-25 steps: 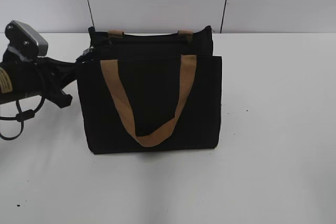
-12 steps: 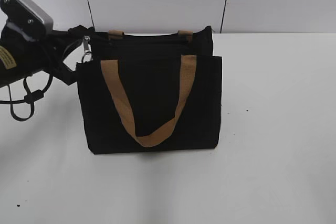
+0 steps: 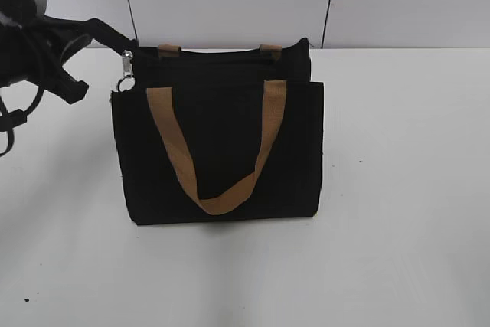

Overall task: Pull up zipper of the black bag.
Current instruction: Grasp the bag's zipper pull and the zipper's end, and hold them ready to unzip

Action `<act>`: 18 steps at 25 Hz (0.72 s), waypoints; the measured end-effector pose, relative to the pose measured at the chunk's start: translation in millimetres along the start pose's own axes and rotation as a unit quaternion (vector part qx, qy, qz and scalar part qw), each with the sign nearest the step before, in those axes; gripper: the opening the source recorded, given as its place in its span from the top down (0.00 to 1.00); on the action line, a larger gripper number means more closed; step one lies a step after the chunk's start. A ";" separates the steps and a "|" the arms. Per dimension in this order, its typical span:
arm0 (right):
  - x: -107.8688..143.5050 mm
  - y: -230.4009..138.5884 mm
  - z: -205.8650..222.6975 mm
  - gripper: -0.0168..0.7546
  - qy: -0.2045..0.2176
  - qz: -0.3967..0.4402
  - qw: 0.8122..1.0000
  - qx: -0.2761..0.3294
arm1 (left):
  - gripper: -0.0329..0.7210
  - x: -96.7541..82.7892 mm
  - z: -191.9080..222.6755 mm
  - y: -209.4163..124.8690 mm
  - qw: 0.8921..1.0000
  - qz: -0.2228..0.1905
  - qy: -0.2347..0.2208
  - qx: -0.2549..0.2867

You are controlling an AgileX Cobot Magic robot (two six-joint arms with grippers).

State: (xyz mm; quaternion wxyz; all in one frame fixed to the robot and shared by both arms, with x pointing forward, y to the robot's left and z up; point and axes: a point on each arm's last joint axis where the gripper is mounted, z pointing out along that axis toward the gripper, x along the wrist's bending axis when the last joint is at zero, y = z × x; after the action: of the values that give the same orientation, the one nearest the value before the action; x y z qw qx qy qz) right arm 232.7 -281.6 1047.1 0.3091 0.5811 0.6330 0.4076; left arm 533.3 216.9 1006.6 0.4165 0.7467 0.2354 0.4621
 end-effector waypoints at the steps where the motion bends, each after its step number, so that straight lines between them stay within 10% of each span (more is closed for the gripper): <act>1: 1.2 1.9 -0.3 0.32 0.007 0.009 1.000 -0.004 | 0.91 0.3 -2.3 2.5 1.000 -0.004 -0.001 0.001; 6: 6.5 34.9 9.3 0.34 0.052 0.068 0.995 -0.055 | 0.91 -5.3 -12.4 17.4 1.000 -0.006 -0.027 -0.005; 18: 8.5 92.8 87.8 0.34 0.138 -0.008 0.990 0.036 | 0.91 3.9 -22.0 37.7 0.997 -0.078 -0.021 0.003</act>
State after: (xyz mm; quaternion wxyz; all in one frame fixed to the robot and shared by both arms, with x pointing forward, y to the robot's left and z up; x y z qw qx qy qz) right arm 352.4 -260.1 1087.1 0.2009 0.5246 0.6887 0.4584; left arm 514.3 208.2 1045.1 0.4538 0.7369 0.2855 0.4119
